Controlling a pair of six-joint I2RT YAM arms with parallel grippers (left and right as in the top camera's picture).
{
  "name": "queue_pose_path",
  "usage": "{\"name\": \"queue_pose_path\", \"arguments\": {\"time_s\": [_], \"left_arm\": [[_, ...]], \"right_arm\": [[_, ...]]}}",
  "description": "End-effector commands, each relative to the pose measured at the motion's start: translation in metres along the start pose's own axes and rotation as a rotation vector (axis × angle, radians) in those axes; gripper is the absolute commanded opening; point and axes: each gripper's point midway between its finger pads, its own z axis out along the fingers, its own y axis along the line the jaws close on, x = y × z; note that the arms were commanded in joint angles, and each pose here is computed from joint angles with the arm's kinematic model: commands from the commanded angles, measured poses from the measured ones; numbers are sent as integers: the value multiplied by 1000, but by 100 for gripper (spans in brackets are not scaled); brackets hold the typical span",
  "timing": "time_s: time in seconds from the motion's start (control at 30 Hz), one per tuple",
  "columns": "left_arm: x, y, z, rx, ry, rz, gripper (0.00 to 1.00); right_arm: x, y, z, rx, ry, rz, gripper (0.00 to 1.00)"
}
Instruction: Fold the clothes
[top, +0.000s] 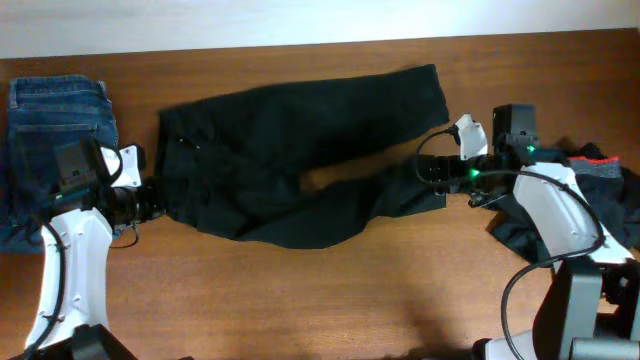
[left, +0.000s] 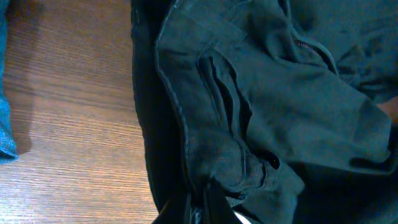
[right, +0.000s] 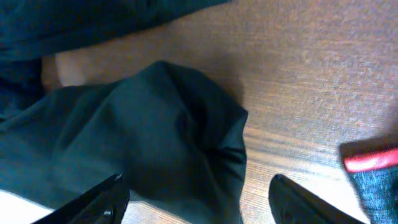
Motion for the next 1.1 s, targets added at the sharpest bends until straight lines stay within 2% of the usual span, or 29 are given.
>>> {"name": "queue_pose_path", "arguments": {"time_s": [0.0,0.1,0.17,0.27,0.4,0.57,0.73,0.97,1.07], "left_arm": [[-3,0,-3,-4,-18,-6,2],[-3,0,-3,-4,-18,-6,2],[-3,0,-3,-4,-18,-6,2],[-3,0,-3,-4,-18,-6,2],[-3,3,-3,-21,-17,-7,2],[1,9,-4,-57,1,-16,1],[10,15,-4,-94,32,-71,1],[21,19,-5,-119,74,-112,1],[31,27,-8,-175,112,-138,1]], "right_arm": [[5,1,5,-14,-18,-18,70],[9,-1,9,-14,-16,-17,53],[11,-1,9,-15,-11,-14,31],[12,-3,9,-2,-6,-2,4],[15,-16,6,28,-3,86,4],[43,-41,-8,50,74,295,4],[64,-60,-22,63,115,422,4],[59,-64,-23,57,87,426,4],[60,-64,-23,57,88,427,4]]}}
